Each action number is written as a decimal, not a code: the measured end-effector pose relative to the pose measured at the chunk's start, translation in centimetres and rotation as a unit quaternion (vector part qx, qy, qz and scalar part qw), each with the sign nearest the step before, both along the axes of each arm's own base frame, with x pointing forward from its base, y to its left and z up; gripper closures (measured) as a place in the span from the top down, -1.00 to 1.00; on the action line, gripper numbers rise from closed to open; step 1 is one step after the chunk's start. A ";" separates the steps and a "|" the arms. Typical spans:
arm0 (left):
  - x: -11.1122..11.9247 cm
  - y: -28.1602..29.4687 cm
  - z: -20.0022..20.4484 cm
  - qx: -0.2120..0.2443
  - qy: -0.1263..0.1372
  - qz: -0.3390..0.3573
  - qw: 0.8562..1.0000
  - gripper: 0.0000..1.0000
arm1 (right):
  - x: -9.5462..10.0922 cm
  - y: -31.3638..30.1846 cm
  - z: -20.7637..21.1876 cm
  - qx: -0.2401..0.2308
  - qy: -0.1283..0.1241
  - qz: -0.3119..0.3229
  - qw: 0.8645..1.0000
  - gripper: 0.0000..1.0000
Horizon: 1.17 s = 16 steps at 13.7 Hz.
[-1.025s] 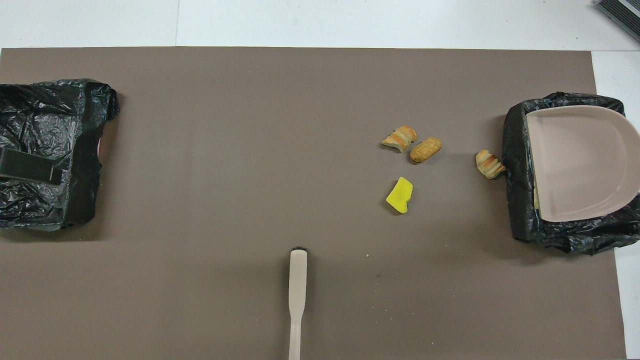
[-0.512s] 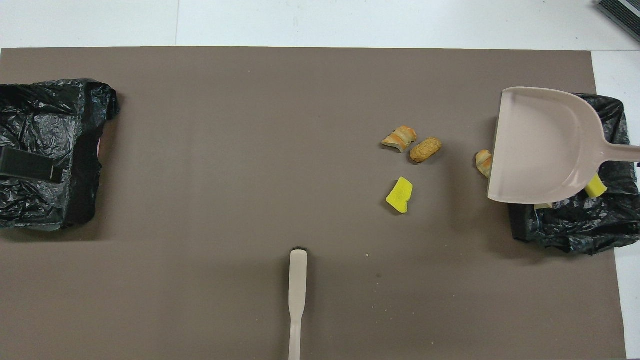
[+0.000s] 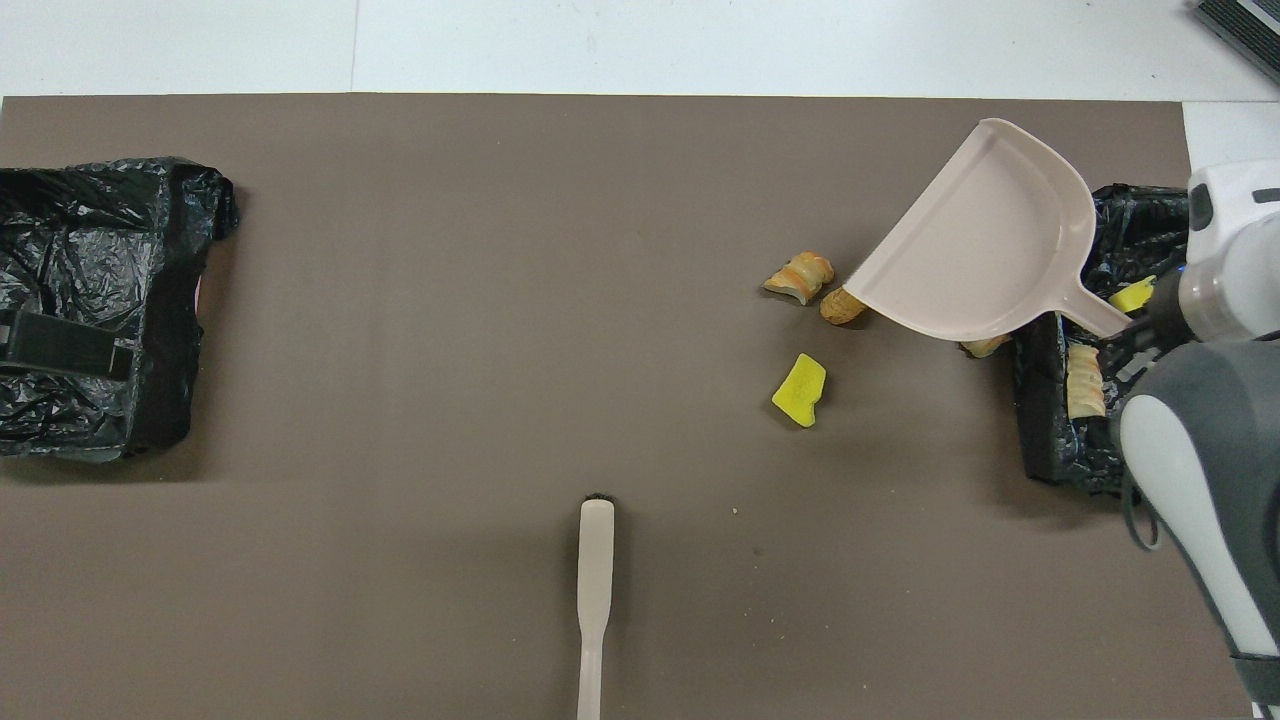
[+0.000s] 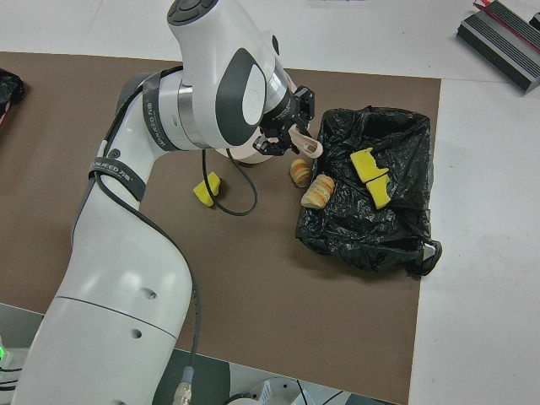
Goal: Sweep and dump trash in bin
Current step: 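Bring the empty dustpan back to the table center with the right gripper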
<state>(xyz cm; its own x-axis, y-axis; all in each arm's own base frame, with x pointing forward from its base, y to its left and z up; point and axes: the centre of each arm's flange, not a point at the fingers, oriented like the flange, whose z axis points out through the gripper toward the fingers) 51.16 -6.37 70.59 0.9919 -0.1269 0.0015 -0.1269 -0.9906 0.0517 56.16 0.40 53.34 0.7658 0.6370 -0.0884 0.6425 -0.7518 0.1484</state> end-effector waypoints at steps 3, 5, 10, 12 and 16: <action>0.0 -0.1 -0.1 0.000 0.001 -0.001 1.000 1.00 | -0.1 5.1 -1.7 0.045 0.000 -0.108 0.993 -0.37; 0.0 -0.2 -0.1 0.000 0.001 -0.002 1.000 1.00 | -0.2 9.2 -3.2 0.071 0.010 -0.178 0.981 -0.37; -0.1 -0.3 -0.1 0.000 0.001 -0.003 1.000 1.00 | -0.6 22.4 -7.6 0.110 -0.013 -0.304 0.946 -0.37; -0.1 -0.4 -0.1 0.000 0.001 -0.004 1.000 1.00 | -1.1 27.1 -9.2 0.130 -0.025 -0.341 0.931 -0.37; 0.0 -0.5 -0.1 0.000 -0.001 -0.005 1.000 1.00 | -1.5 33.6 -13.3 0.155 -0.032 -0.361 0.919 -0.37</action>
<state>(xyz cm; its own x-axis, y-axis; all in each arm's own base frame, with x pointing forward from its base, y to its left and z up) 51.11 -6.83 70.53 0.9906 -0.1369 0.0036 -0.1369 -0.9893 0.0512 54.63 33.97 40.01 0.9961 -0.0518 0.0719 -0.0425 -0.9912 -0.1254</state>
